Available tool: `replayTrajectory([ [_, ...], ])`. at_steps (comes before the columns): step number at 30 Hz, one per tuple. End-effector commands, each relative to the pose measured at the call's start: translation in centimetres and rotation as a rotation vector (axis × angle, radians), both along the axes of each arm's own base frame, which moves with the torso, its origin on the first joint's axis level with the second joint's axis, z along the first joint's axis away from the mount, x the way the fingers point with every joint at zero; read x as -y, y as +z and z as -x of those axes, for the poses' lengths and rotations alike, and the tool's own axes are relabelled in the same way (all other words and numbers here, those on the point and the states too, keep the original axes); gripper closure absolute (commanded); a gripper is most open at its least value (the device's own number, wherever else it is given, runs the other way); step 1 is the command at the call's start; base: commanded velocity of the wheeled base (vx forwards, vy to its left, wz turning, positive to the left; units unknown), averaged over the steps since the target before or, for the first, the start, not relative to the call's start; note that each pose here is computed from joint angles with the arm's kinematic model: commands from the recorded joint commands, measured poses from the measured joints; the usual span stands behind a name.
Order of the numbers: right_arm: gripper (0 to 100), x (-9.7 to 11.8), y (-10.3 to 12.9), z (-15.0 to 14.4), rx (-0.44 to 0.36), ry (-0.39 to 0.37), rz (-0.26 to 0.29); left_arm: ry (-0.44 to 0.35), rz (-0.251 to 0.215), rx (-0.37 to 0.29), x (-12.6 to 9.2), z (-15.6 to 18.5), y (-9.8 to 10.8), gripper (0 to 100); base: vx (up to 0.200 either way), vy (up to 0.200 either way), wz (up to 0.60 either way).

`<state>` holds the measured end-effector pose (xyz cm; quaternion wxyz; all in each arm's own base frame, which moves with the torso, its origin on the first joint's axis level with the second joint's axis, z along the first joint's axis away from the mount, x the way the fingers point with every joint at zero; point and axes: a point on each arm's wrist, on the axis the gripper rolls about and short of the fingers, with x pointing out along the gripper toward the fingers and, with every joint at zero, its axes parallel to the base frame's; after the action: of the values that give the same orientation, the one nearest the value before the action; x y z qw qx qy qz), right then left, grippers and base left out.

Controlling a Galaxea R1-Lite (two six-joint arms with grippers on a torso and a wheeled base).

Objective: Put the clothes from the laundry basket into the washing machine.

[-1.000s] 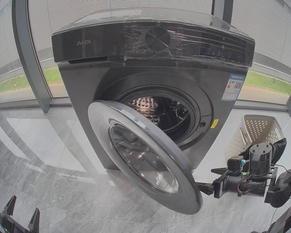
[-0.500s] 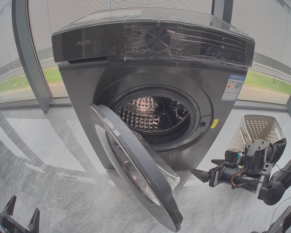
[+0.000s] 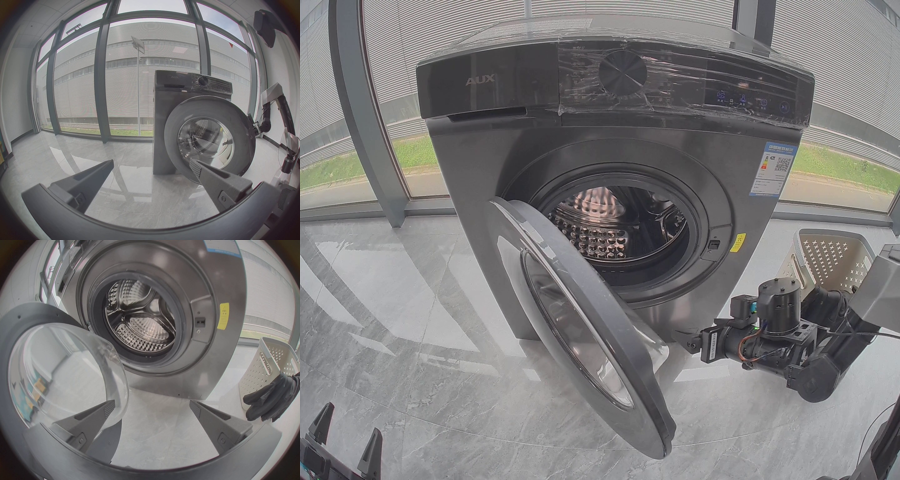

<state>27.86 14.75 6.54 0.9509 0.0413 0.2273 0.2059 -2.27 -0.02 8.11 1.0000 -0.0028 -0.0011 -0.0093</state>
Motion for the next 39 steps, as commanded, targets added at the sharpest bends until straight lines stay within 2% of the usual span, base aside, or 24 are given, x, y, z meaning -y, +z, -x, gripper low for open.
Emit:
replayTrajectory([
  [1, 0, -1.6, -2.1, -0.1, -0.051, 0.041, 0.025, 0.0, 0.001, 0.001, 0.0, 0.0, -0.5, 0, 0.0, 0.0, 0.0],
  [6, 0, -2.7, -2.3, 1.5, -0.064, 0.097, 0.035, 0.0, 0.001, 0.001, 0.0, 0.0, -0.5, 0, 0.0, 0.0, 0.0],
  [10, 0, -2.7, -1.8, 1.0, 0.0, 0.092, 0.002, 0.0, 0.001, 0.001, 0.0, 0.0, -0.5, 0, 0.0, 0.0, 0.0],
  [18, 0, -3.9, -1.2, -0.1, 0.051, 0.108, -0.035, 0.0, 0.001, 0.001, 0.0, 0.0, -0.5, 0, -0.025, 0.0, 0.0],
  [22, 0, -5.3, -0.5, -1.2, 0.084, 0.131, -0.057, 0.0, 0.001, 0.001, 0.0, 0.0, -0.5, 0, -0.2, 0.0, 0.0],
  [28, 0, -7.4, -1.1, -2.6, 0.067, 0.158, -0.041, 0.0, 0.001, 0.001, 0.0, 0.0, -0.5, 0, -0.033, 0.0, 0.0],
  [33, 0, -9.9, -0.9, -1.9, 0.057, 0.22, -0.037, 0.002, -0.001, 0.001, 0.0, 0.0, -0.5, 0, 0.0, 0.0, 0.0],
  [39, 0, -12.4, -1.7, -1.7, 0.057, 0.272, -0.042, 0.002, -0.001, 0.001, 0.0, 0.0, -0.5, 0, 0.0, 0.0, 0.0],
])
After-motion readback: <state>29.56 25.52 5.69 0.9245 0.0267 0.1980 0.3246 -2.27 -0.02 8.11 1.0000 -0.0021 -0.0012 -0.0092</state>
